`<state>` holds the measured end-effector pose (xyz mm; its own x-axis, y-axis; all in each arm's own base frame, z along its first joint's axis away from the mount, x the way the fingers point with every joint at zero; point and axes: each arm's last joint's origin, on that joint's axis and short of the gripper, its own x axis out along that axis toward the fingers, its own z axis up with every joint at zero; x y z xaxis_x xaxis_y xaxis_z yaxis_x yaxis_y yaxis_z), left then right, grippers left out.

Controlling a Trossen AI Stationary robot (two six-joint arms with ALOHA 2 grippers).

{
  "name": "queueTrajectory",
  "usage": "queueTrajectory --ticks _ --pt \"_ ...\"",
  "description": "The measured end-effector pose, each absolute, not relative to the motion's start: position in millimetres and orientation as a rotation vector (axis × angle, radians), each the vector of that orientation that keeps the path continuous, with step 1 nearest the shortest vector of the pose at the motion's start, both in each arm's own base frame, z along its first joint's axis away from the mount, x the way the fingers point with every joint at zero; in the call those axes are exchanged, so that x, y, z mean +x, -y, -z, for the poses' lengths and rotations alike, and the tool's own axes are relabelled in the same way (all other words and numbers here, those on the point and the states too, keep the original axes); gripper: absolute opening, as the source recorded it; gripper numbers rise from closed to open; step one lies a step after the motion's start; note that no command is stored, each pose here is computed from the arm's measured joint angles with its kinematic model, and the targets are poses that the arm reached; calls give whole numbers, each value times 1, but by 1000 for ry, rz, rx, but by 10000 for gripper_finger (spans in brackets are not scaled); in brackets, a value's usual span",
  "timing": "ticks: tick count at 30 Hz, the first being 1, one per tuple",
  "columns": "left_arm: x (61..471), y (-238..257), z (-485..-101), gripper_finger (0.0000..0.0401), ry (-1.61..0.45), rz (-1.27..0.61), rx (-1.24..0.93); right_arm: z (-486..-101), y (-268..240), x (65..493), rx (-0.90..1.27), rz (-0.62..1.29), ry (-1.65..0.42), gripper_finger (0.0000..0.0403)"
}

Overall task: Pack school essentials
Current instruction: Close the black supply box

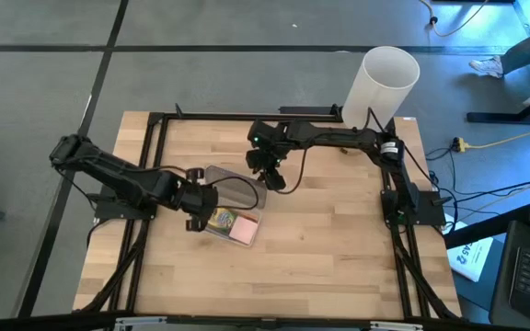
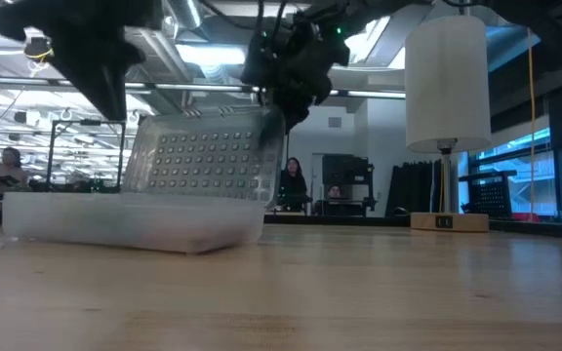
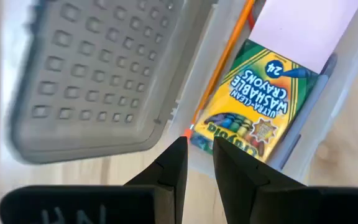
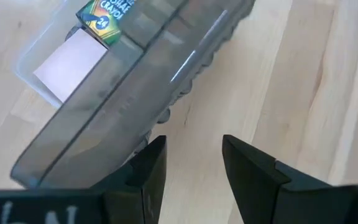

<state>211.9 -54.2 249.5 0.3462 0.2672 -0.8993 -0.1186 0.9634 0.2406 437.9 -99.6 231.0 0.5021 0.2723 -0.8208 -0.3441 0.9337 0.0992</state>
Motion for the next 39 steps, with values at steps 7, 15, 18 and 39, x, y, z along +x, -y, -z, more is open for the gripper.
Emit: queueTrajectory --ticks 7,15,18,39 --pt "204 69 -279 71 -1163 -304 178 -236 65 446 -176 -420 -978 159" --pt "195 82 -292 71 -1122 -350 164 -237 20 453 -268 -457 -957 159" --pt "194 86 -292 71 -1113 -356 141 -238 5 455 -284 -478 -937 159" --pt "187 100 -219 71 -1071 -317 100 -207 -57 477 -170 -390 -882 159"
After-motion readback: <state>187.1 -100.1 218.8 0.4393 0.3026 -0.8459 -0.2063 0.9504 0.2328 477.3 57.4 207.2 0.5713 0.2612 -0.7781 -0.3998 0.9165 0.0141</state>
